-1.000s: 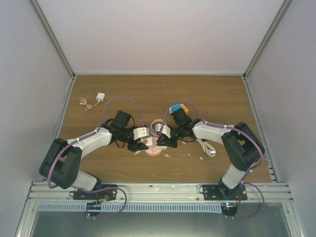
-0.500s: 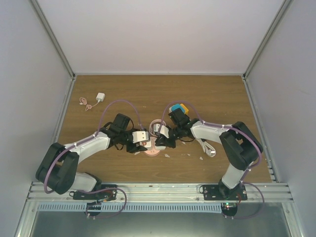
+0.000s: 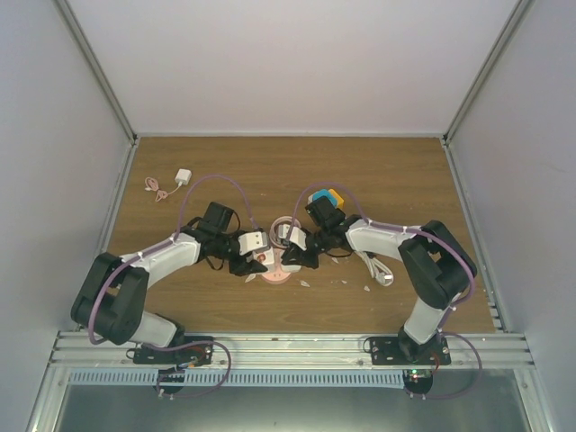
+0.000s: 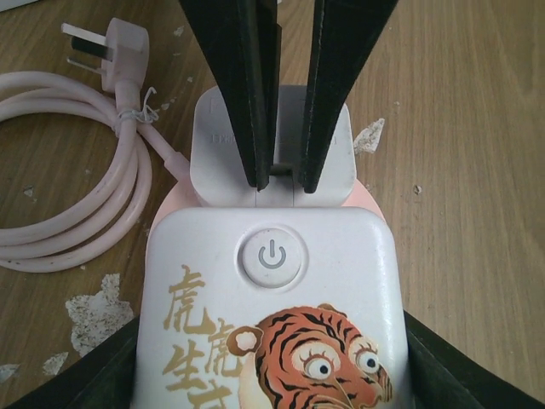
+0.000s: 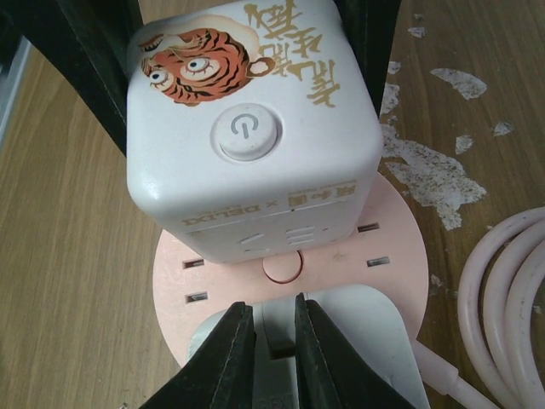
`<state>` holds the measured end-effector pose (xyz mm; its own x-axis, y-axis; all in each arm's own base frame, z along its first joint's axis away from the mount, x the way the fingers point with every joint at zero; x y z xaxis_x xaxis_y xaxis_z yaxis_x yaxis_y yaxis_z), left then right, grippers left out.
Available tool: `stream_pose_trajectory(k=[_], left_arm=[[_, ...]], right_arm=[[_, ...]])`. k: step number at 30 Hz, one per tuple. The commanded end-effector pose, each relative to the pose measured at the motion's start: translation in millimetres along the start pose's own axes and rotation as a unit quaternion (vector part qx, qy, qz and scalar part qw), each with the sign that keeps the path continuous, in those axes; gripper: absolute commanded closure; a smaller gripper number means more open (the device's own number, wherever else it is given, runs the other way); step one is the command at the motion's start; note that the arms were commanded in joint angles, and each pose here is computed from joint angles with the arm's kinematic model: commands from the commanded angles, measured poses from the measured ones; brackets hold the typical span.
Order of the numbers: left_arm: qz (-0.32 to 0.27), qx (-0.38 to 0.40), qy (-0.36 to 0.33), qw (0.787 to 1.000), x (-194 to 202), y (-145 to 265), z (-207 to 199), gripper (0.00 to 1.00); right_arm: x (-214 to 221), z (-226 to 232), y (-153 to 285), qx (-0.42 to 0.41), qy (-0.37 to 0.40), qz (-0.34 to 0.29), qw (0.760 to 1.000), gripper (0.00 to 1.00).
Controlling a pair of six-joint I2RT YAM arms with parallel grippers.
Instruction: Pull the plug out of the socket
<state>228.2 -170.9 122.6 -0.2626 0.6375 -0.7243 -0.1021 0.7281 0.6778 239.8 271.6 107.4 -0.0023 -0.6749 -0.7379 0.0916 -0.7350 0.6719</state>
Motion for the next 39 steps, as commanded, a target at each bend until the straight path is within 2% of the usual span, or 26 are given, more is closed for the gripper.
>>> stream_pose_trajectory(k=[1,3,9,14,17,25,30,32,39], left_arm=[[-0.092,0.044,-0.011,0.995,-38.9,11.3,7.1,0.75],[-0.096,0.044,-0.020,0.994,-38.8,14.3,6.6,0.75],[-0.119,-0.002,-0.133,0.984,-37.6,26.6,-8.3,0.75],[-0.123,-0.030,-0.182,0.975,-40.9,26.6,-5.0,0.75],[-0.126,-0.026,-0.164,0.978,-43.7,26.9,-4.5,0.76],[-0.123,0.054,-0.060,0.989,-50.2,29.6,-2.7,0.76],[-0.114,0.046,-0.041,0.992,-52.5,31.6,2.1,0.76],[-0.110,0.050,-0.054,0.991,-51.5,31.7,0.6,0.76],[-0.116,0.003,-0.162,0.980,-43.2,37.8,-11.4,0.76]], right_arm=[[44.8,10.0,-24.3,-0.001,-0.044,0.107,0.993,0.83],[44.6,9.8,-24.6,-0.001,-0.044,0.107,0.993,0.83],[46.1,9.6,-25.0,-0.001,-0.046,0.111,0.993,0.84],[47.3,9.7,-26.4,-0.007,-0.048,0.114,0.992,0.84],[48.0,10.1,-26.6,-0.007,-0.049,0.115,0.992,0.84],[47.8,7.7,-27.6,-0.002,-0.050,0.117,0.992,0.84],[48.1,7.5,-27.9,-0.001,-0.050,0.118,0.992,0.84],[48.4,7.6,-27.8,-0.001,-0.051,0.118,0.992,0.84],[48.8,7.4,-28.6,-0.002,-0.052,0.120,0.991,0.84]])
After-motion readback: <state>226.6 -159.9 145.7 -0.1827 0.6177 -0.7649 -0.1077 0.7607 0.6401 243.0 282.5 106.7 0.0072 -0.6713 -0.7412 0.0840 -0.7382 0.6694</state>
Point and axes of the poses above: each gripper's point midway between its finger pads, its own y axis back along the fingers, its own z axis along the line the jaws close on, x = y × z, the point moved 7 cm from there along y, back along the fingers, and after that the axes turned 7 degrees about y, right-handed, at the moved point
